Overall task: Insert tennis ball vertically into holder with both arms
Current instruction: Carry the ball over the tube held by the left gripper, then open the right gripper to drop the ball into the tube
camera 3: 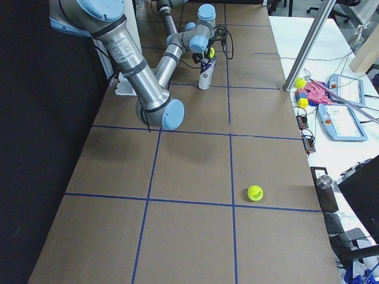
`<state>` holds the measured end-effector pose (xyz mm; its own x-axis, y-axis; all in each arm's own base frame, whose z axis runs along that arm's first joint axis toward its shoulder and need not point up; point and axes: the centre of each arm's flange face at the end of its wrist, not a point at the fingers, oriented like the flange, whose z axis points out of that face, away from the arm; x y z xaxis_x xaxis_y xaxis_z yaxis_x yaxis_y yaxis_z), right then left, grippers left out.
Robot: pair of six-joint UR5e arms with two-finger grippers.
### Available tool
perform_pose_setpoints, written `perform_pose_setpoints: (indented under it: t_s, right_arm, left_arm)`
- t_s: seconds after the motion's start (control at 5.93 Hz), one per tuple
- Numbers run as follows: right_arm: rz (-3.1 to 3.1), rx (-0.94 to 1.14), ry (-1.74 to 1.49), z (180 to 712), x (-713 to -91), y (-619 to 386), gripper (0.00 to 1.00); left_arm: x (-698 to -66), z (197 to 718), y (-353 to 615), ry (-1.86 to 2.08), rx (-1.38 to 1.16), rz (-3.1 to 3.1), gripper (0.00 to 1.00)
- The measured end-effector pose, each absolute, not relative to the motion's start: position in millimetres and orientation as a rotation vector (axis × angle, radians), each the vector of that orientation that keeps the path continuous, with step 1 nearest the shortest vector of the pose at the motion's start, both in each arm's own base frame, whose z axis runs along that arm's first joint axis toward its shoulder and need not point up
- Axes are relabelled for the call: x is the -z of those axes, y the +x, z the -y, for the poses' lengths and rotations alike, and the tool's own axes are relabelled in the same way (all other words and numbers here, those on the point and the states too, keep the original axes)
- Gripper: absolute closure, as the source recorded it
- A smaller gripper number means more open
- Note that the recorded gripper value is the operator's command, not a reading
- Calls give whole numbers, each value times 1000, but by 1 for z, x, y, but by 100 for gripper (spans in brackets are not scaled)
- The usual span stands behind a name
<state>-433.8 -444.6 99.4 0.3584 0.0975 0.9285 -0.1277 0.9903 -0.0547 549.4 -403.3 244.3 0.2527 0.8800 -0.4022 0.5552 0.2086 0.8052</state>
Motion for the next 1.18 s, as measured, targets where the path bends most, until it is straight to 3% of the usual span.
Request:
perform_pose_setpoints:
  t_s: [0.17, 0.67, 1.01, 1.18]
  right_arm:
    - [1182, -156, 32, 446, -100, -434, 1]
    - [1166, -183, 35, 454, -101, -421, 1]
    - [1102, -200, 44, 506, -173, -347, 1]
    - [1037, -150, 104, 530, -226, -305, 1]
  left_arm:
    - [-245, 403, 549, 1467, -387, -1423, 23]
    - [-246, 403, 549, 1469, -386, -1424, 22]
    - [-247, 402, 549, 1468, -386, -1425, 14]
    - [-246, 402, 549, 1468, -387, -1426, 4]
